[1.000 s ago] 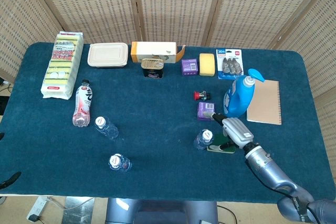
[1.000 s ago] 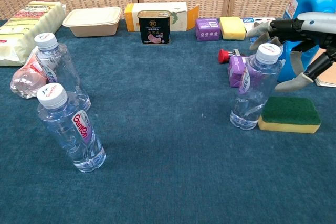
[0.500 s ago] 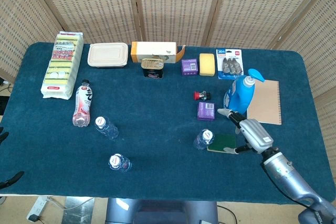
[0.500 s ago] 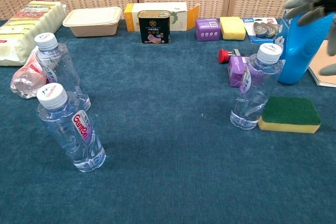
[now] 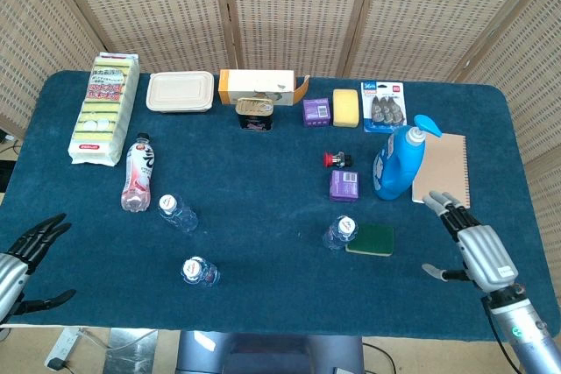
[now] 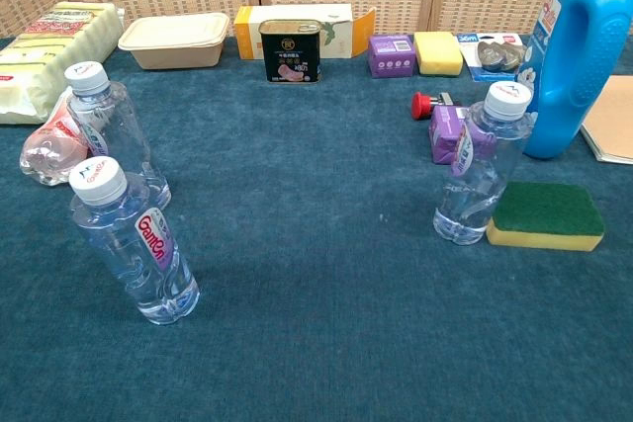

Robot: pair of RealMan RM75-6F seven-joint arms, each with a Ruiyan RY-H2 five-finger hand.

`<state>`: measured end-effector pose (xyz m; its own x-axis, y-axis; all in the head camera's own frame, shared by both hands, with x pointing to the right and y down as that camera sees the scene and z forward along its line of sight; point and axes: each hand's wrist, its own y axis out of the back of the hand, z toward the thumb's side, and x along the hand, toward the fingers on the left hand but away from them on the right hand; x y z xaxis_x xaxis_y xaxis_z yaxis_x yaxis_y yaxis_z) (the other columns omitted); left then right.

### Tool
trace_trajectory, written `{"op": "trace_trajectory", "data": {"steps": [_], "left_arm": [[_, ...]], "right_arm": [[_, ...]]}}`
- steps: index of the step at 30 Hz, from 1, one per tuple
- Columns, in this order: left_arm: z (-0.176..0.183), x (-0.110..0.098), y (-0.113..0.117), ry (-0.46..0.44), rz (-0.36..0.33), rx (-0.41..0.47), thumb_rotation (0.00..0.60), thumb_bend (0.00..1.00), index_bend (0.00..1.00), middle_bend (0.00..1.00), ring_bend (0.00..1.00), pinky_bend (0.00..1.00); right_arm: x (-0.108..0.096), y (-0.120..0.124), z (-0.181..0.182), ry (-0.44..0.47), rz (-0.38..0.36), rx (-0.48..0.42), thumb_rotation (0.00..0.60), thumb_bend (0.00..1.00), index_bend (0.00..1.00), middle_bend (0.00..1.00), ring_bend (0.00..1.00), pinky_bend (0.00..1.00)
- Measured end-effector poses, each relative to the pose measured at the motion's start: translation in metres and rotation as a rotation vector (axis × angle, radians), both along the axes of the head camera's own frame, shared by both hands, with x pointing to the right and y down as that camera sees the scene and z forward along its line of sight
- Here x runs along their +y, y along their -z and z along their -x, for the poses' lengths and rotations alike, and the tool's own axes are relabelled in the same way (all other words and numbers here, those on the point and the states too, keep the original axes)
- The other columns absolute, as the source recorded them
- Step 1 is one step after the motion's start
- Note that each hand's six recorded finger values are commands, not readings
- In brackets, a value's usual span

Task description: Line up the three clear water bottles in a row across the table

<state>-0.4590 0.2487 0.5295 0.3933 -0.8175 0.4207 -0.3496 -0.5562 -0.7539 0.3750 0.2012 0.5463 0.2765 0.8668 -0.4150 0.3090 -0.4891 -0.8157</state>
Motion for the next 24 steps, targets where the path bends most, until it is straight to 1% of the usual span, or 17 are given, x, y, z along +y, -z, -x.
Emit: {"op": "trace_trajectory", "data": {"steps": [4, 7, 9, 12, 17, 21, 24], "left_arm": [[-0.014, 0.006, -0.012, -0.085, 0.059, 0.055, 0.600, 0.14, 0.00, 0.00, 0.00, 0.10], [-0.025, 0.011, -0.022, -0.124, 0.097, 0.077, 0.600, 0.14, 0.00, 0.00, 0.00, 0.10], [-0.032, 0.014, -0.027, -0.141, 0.110, 0.090, 0.600, 0.14, 0.00, 0.00, 0.00, 0.10], [-0.044, 0.017, -0.034, -0.148, 0.121, 0.111, 0.600, 0.14, 0.00, 0.00, 0.00, 0.10], [-0.068, 0.020, -0.049, -0.144, 0.139, 0.174, 0.600, 0.14, 0.00, 0.00, 0.00, 0.10], [-0.088, 0.019, -0.063, -0.138, 0.148, 0.217, 0.600, 0.14, 0.00, 0.00, 0.00, 0.10], [-0.104, 0.018, -0.074, -0.127, 0.168, 0.260, 0.600, 0.13, 0.00, 0.00, 0.00, 0.10]], "right_arm": [[0.022, 0.010, -0.017, -0.046, -0.018, 0.017, 0.600, 0.03, 0.07, 0.06, 0.05, 0.28], [0.033, 0.014, -0.022, -0.059, -0.022, 0.010, 0.600, 0.03, 0.07, 0.06, 0.05, 0.28], [0.037, 0.016, -0.024, -0.064, -0.020, -0.005, 0.600, 0.03, 0.07, 0.06, 0.05, 0.28], [0.042, 0.020, -0.026, -0.067, -0.022, -0.030, 0.600, 0.03, 0.07, 0.06, 0.05, 0.28], [0.047, 0.026, -0.031, -0.068, -0.031, -0.055, 0.600, 0.03, 0.07, 0.06, 0.05, 0.28], [0.050, 0.032, -0.035, -0.070, -0.040, -0.069, 0.600, 0.03, 0.07, 0.05, 0.05, 0.28], [0.051, 0.036, -0.037, -0.075, -0.044, -0.086, 0.600, 0.03, 0.07, 0.05, 0.05, 0.28]]}}
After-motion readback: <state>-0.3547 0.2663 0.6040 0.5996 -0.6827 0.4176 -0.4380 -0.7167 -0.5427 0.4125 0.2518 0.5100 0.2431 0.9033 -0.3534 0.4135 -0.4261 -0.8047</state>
